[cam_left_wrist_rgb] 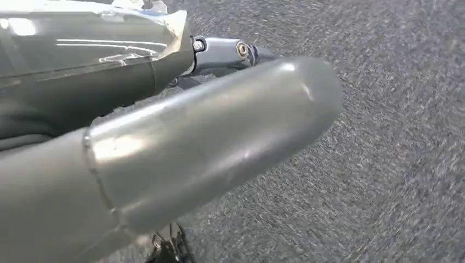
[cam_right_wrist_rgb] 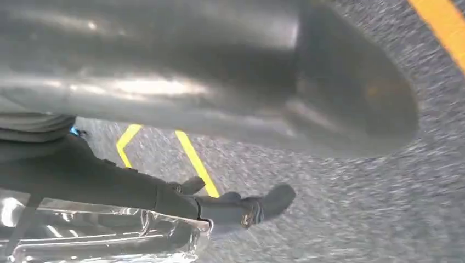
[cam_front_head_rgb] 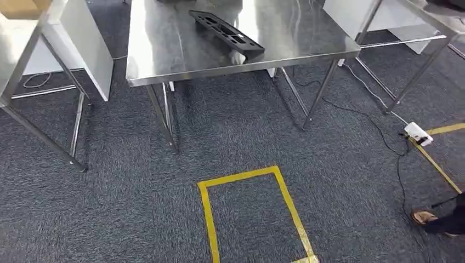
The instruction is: Take the parts from the cabinet and place them on the table.
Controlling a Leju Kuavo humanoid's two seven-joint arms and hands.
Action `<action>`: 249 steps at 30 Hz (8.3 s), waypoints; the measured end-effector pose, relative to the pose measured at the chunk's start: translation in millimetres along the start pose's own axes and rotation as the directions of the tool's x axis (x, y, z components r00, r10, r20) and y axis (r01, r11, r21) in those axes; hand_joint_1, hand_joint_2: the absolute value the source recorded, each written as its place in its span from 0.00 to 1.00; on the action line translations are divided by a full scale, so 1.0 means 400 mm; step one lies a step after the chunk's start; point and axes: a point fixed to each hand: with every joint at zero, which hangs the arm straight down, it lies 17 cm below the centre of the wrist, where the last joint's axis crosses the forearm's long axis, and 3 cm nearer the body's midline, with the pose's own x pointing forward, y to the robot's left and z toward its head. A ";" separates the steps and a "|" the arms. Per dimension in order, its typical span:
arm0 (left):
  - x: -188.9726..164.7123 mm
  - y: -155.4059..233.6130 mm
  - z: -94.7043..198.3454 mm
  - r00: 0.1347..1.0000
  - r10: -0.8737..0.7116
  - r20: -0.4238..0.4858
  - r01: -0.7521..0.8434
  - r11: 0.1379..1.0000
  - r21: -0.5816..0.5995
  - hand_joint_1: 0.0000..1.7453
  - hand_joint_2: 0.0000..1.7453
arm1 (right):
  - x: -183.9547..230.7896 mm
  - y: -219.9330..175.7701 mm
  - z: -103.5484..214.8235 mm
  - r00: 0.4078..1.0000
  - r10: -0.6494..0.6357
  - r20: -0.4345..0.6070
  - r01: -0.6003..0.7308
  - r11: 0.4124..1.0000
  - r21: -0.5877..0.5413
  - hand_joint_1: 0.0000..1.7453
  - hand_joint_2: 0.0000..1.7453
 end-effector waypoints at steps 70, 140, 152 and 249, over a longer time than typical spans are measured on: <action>-0.066 -0.004 0.041 0.997 -0.050 -0.062 0.052 0.998 0.030 0.00 0.00 | -0.059 0.014 0.001 0.992 0.034 -0.119 -0.027 0.998 0.060 0.00 0.00; 0.007 -0.099 0.034 0.986 -0.135 0.100 0.154 0.964 -0.217 0.00 0.00 | -0.184 0.018 0.030 0.918 -0.188 -0.349 0.190 0.981 -0.029 0.00 0.00; 0.011 -0.096 0.030 0.986 -0.136 0.101 0.155 0.966 -0.209 0.00 0.00 | -0.184 0.026 0.033 0.917 -0.192 -0.350 0.198 0.980 -0.021 0.00 0.00; 0.071 -0.104 0.008 0.970 -0.167 0.178 0.207 0.950 -0.234 0.00 0.00 | -0.174 0.011 0.022 0.941 -0.169 -0.295 0.171 0.985 -0.020 0.00 0.00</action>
